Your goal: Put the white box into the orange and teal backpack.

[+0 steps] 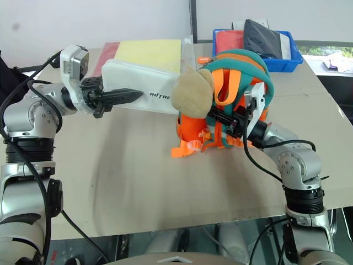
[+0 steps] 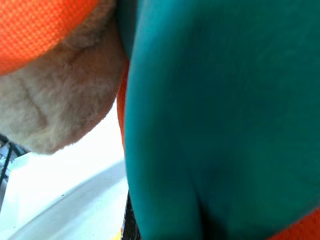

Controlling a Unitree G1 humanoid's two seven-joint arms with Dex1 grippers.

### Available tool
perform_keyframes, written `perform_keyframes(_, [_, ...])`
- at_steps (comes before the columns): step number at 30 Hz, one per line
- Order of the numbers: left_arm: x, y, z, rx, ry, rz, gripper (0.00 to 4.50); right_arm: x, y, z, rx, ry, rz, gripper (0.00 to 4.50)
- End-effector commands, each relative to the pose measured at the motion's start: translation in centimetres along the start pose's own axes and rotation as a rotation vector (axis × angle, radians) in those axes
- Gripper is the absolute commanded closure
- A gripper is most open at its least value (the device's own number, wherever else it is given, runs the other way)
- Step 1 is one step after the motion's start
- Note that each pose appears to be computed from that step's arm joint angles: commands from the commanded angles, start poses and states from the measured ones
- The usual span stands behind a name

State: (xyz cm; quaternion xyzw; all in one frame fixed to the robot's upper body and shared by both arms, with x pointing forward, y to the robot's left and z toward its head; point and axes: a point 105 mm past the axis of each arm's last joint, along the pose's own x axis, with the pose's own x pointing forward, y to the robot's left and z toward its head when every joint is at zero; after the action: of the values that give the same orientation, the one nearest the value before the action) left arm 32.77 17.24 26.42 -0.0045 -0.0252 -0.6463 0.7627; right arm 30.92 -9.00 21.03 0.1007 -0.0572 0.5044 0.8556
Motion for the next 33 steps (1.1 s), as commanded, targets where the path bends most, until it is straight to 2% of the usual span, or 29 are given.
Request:
perform_keyframes(1, [0.9, -2.0, 4.1, 0.113, -0.168, -0.194, 3.41, -0.9, -1.9, 0.0, -0.023, 0.004, -0.118, 4.47])
perform_keyframes(5, [-0.1, -2.1, 5.0, 0.058, -0.243, -0.21, 3.41, -0.8, -1.7, -0.3, -0.027, 0.011, -0.119, 4.47])
perform_keyframes(11, [0.9, -2.2, 0.8, 0.028, -0.039, -0.21, 3.41, -0.8, -1.7, -0.4, -0.032, 0.014, -0.119, 4.47])
perform_keyframes(19, [2.2, -0.5, 0.0, 0.141, 0.036, -0.136, 3.41, -0.6, -1.6, -0.2, -0.032, 0.008, -0.119, 4.47])
perform_keyframes(22, [2.5, 1.0, -0.4, 0.296, 0.109, -0.033, 3.41, -0.7, -1.6, -0.2, -0.028, 0.002, -0.123, 4.47])
perform_keyframes(25, [2.9, 1.5, 0.0, 0.355, 0.098, -0.006, 3.41, -0.6, -1.6, -0.2, -0.024, -0.002, -0.125, 4.47])
perform_keyframes(29, [2.5, 3.3, 1.6, 0.446, 0.031, 0.125, 3.41, -0.6, -1.5, -0.1, -0.023, -0.008, -0.125, 4.47])
perform_keyframes(33, [2.7, 3.1, 0.5, 0.453, 0.072, 0.094, 3.41, -0.5, -1.4, -0.2, -0.021, -0.009, -0.124, 4.47])
